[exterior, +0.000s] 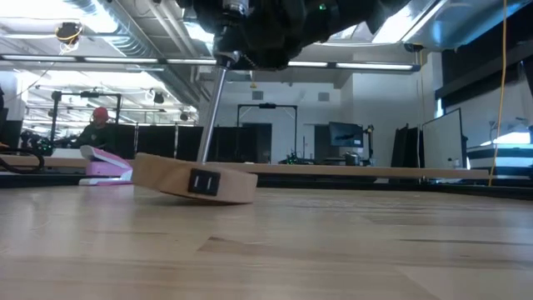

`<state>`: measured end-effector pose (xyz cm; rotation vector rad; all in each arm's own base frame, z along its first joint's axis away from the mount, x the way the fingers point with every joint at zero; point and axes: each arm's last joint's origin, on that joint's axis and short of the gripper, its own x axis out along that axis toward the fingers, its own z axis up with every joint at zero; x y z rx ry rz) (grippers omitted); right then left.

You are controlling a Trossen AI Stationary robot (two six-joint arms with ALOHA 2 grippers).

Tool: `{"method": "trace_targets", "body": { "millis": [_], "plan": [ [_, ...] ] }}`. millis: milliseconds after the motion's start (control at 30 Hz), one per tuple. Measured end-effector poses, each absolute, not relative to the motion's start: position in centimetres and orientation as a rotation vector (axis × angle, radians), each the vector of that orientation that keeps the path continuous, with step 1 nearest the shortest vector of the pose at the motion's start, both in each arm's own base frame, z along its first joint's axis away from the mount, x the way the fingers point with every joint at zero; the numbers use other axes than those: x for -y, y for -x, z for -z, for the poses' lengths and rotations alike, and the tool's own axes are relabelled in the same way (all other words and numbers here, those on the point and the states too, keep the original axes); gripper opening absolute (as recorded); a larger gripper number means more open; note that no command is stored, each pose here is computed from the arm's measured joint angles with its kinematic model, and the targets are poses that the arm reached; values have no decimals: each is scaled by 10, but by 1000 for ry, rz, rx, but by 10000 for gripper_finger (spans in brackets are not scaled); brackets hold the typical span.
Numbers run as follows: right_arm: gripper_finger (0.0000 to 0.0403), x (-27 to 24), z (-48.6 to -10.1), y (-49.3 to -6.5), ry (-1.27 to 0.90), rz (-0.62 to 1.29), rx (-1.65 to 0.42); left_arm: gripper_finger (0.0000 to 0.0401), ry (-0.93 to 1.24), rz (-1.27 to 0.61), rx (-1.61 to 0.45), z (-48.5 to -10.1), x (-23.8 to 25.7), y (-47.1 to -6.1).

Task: Screw lightbulb
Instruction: Insert the lightbulb into the desk lamp

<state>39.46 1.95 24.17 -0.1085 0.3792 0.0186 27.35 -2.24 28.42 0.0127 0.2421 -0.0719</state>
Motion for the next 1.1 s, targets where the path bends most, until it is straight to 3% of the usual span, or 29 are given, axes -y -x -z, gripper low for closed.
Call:
{"method": "trace_targets", "body": {
  "millis": [333, 633, 800, 967, 1100],
  "plan": [
    [349, -17, -221, -385, 104, 73, -341, 139, 39, -51, -269, -282, 21, -272],
    [342, -16, -201, -381, 55, 84, -225, 138, 106, -160, -259, -284, 27, -269],
    [342, -18, -178, -383, -12, -5, -147, 137, 125, -252, -281, -280, 32, -266],
    [342, -21, -149, -395, -40, -74, -214, 137, 124, -259, -275, -281, 35, -266],
    [339, -22, -151, -405, -19, -79, -185, 137, 115, -258, -280, -280, 35, -265]
  ]
}}
